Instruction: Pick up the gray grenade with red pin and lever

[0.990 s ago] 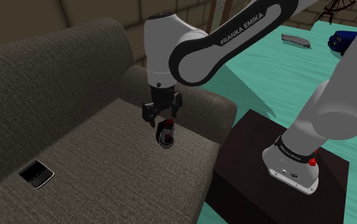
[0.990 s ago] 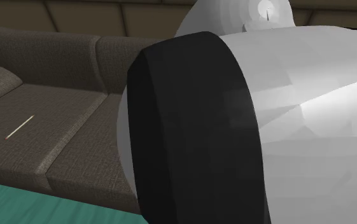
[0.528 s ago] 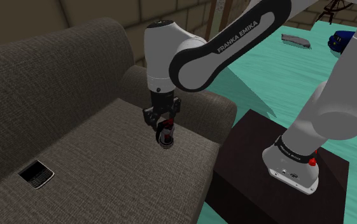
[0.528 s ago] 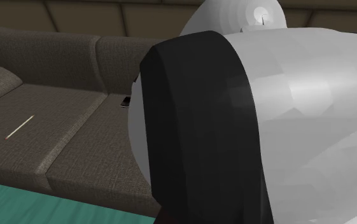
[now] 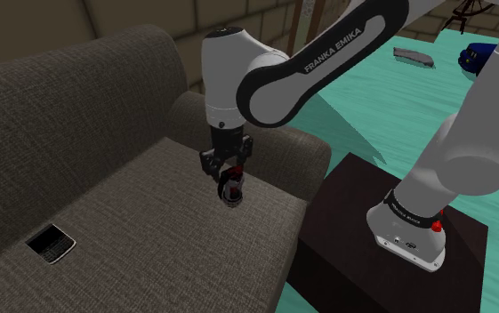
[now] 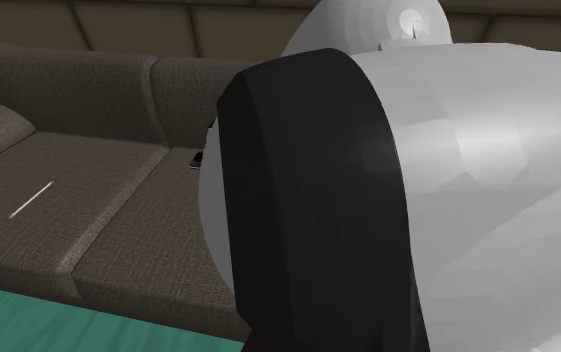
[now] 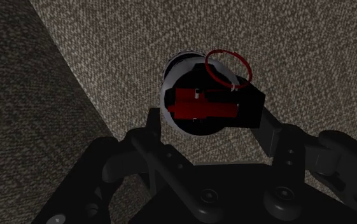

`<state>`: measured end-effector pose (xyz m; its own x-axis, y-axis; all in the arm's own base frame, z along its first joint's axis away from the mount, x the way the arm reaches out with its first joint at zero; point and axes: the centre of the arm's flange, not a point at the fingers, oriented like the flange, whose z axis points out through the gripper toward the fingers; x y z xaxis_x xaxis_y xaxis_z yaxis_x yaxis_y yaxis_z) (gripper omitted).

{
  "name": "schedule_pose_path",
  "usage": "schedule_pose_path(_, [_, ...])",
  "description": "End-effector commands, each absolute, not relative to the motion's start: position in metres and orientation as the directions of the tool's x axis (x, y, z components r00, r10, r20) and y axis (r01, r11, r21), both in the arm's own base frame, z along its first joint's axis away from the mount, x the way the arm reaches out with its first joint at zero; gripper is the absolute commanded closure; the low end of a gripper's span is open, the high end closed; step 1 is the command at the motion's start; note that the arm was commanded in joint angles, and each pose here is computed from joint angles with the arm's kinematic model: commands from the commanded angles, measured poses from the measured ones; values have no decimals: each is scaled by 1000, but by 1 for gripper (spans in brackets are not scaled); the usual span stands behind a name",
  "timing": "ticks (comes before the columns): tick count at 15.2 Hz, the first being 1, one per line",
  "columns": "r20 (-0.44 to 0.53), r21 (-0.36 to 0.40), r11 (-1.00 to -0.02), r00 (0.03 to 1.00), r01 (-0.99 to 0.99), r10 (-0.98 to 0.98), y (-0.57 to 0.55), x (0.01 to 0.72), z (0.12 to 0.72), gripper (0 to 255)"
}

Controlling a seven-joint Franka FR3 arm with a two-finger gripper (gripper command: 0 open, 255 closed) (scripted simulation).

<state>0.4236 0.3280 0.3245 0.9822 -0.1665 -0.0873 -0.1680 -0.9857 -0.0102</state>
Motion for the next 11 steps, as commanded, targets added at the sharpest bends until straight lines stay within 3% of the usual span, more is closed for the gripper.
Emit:
schedule_pose_path(1, [-89, -9, -986, 982, -168, -167, 327, 424, 332, 255])
schedule_pose_path(11, [-89, -9, -986, 982, -168, -167, 327, 424, 385, 255])
